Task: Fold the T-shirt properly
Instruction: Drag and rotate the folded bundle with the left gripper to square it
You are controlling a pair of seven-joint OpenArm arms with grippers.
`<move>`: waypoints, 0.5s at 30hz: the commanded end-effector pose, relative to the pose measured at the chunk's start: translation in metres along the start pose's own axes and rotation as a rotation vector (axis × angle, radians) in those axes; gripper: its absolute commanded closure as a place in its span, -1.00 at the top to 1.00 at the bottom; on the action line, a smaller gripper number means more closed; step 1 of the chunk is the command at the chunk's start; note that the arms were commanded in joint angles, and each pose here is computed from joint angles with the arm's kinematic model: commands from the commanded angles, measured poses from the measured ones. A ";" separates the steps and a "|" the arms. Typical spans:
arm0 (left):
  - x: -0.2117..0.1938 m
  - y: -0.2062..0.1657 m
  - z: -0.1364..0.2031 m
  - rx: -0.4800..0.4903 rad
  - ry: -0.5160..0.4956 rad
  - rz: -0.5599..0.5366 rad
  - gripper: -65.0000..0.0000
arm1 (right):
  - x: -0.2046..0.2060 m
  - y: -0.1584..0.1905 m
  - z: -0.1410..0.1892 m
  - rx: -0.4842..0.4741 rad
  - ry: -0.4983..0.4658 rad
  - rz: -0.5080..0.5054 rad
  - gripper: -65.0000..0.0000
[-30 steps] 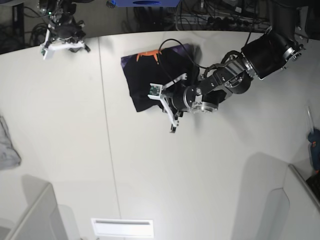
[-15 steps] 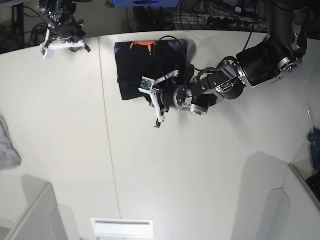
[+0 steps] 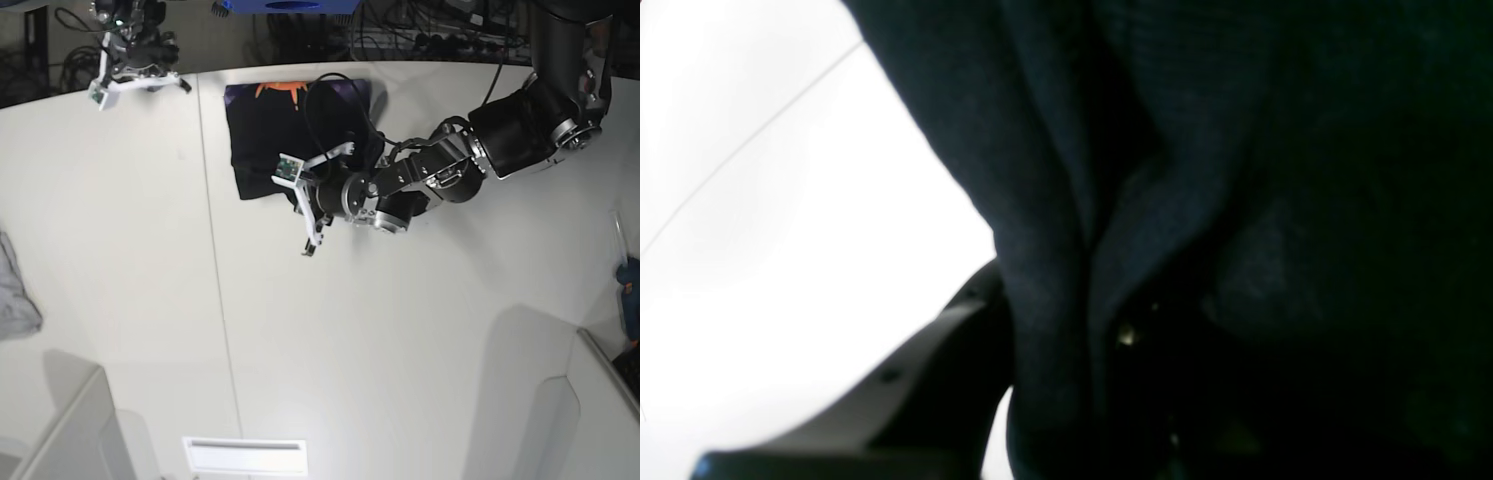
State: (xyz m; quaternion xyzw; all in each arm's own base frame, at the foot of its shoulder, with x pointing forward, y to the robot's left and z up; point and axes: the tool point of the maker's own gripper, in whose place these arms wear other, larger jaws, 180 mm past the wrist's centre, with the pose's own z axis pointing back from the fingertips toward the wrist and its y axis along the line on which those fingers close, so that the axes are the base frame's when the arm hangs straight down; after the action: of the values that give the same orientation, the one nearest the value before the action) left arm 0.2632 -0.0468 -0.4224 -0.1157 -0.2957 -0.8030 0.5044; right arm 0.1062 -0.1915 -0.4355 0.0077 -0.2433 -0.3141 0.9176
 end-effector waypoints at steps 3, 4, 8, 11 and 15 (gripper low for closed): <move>-0.010 0.011 0.006 0.017 0.046 -0.022 -1.00 | 0.000 0.013 0.003 0.024 -0.017 0.045 -1.00; -0.010 0.011 0.006 0.019 0.047 -0.021 -1.00 | -0.002 0.016 0.002 0.030 -0.015 0.048 -1.00; -0.013 0.011 0.007 0.019 0.056 -0.019 -1.00 | 0.002 0.022 0.001 0.042 -0.025 0.052 -1.00; -0.014 0.012 0.008 0.021 0.060 -0.018 -1.00 | 0.003 0.023 0.001 0.045 -0.027 0.050 -1.00; -0.013 0.016 0.009 0.032 0.056 -0.012 -0.13 | 0.007 0.027 0.000 0.052 -0.035 0.048 -1.00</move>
State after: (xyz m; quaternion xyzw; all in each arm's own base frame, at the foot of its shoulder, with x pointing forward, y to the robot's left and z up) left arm 0.2738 -0.0449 -0.4172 -0.1056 -0.3051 -0.7957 0.5125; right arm 0.1227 -0.1727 -0.4338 0.0200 -0.2546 -0.2892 0.9226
